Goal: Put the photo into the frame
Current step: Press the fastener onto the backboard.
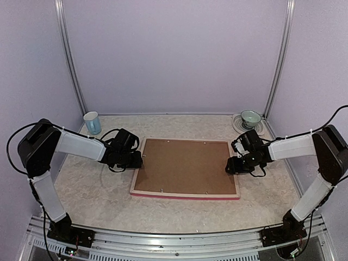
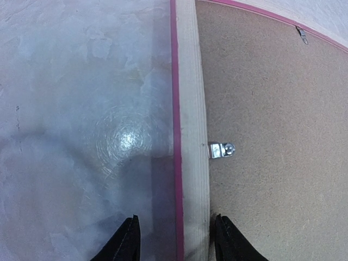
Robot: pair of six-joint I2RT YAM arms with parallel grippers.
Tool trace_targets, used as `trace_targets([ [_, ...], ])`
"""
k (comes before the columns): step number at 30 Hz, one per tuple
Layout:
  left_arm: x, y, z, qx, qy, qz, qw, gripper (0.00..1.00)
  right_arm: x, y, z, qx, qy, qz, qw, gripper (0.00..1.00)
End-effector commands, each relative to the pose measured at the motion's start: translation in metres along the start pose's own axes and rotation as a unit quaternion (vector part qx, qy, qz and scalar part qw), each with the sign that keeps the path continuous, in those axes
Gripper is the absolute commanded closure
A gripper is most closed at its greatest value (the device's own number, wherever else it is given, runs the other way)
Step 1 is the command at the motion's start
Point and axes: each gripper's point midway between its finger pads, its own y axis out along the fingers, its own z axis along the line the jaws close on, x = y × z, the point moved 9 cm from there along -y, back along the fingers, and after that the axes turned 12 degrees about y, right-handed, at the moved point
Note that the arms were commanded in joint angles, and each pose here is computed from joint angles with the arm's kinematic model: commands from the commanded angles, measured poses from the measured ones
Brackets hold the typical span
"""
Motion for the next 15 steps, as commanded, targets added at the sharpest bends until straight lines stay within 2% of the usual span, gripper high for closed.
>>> trace_targets([
  [1,-0.0029,0.0026,0.0031,0.003,-0.003,-0.002,1.0,0.53,-0.0281,0.0066,-0.0175,-0.052,0.004,0.054,0.997,0.41],
  [15,-0.0048,0.0027,0.0061,0.004,-0.006,-0.002,1.0,0.53,-0.0263,0.0017,-0.0161,-0.048,0.012,0.046,0.998,0.55],
])
